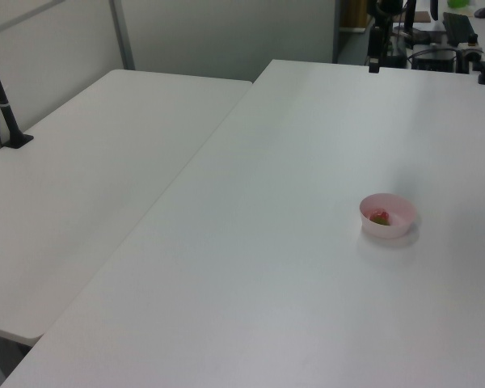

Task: Pick up strawberry from bowl
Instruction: 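Move the open gripper forward toward the pink bowl, then lower the open gripper into the pink bowl over the strawberry, then close the gripper fingers around the red strawberry in the bowl, then lift the strawberry up out of the bowl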

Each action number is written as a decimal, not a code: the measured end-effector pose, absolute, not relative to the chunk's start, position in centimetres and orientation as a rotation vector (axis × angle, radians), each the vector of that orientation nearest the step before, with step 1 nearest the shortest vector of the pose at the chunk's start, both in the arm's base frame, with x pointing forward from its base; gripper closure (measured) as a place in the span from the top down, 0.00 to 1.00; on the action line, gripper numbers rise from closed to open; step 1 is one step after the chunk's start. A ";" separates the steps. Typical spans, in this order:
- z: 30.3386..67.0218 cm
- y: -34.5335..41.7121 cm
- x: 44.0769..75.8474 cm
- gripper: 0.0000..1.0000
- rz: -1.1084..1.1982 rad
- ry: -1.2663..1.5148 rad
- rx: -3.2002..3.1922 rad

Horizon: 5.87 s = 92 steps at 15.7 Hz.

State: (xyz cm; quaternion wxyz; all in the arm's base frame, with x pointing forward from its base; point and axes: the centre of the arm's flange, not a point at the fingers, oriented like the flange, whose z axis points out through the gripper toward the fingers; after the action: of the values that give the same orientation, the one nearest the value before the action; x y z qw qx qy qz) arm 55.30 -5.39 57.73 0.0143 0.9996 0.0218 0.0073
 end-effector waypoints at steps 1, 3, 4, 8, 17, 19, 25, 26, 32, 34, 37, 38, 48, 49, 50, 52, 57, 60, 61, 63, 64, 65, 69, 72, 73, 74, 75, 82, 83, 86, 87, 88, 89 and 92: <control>57.8 -6.0 55.3 1.00 0.026 0.053 3.112; 57.8 -6.0 55.3 1.00 0.025 0.054 3.112; 57.8 -6.0 55.3 1.00 0.025 0.054 3.112; 57.8 -5.9 55.3 1.00 0.024 0.076 3.112; 56.3 -3.2 55.0 1.00 -0.069 0.359 3.100; 55.2 -1.4 54.7 1.00 -0.139 0.469 3.090; 50.2 6.2 52.8 1.00 -0.373 0.710 3.034; 49.1 7.3 52.4 1.00 -0.409 0.743 3.021; 42.6 12.2 51.2 1.00 -0.585 0.822 2.950; 40.6 13.2 51.1 1.00 -0.580 0.814 2.943; 36.9 14.8 51.3 1.00 -0.574 0.806 2.930; 35.7 15.3 51.5 1.00 -0.570 0.811 2.925; 32.2 17.0 52.1 0.90 -0.564 0.835 2.906; 32.2 17.0 52.1 0.90 -0.565 0.835 2.906; 32.1 17.0 52.1 0.90 -0.568 0.835 2.905; 31.5 17.0 52.1 0.90 -0.576 0.836 2.901; 30.0 17.3 52.2 0.86 -0.598 0.840 2.891; 29.7 17.4 52.1 0.81 -0.603 0.852 2.873; 29.6 17.5 52.1 0.78 -0.605 0.858 2.864; 29.5 17.6 52.0 0.72 -0.605 0.863 2.858; 29.7 17.6 52.1 0.61 -0.597 0.865 2.855; 29.7 17.7 52.2 0.55 -0.596 0.865 2.855; 29.7 17.7 52.2 0.45 -0.595 0.865 2.855; 29.8 17.7 52.2 0.41 -0.594 0.865 2.855; 29.8 17.7 52.2 0.41 -0.594 0.865 2.855; 29.8 17.7 52.2 0.41 -0.594 0.865 2.856; 29.8 17.7 52.3 0.41 -0.592 0.864 2.856; 34.0 16.7 53.5 0.41 -0.549 0.832 2.879; 35.6 15.9 54.0 0.41 -0.556 0.825 2.883; 41.1 12.5 55.5 0.41 -0.564 0.810 2.917; 42.8 11.3 56.0 0.41 -0.549 0.799 2.941; 44.2 10.1 56.6 0.41 -0.520 0.780 2.966; 45.1 8.8 57.2 0.41 -0.491 0.749 2.989; 45.4 5.2 58.5 0.41 -0.432 0.669 3.023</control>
State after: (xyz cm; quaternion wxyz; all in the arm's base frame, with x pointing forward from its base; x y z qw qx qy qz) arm 58.52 5.19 45.36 0.0078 0.9670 0.2139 -0.1382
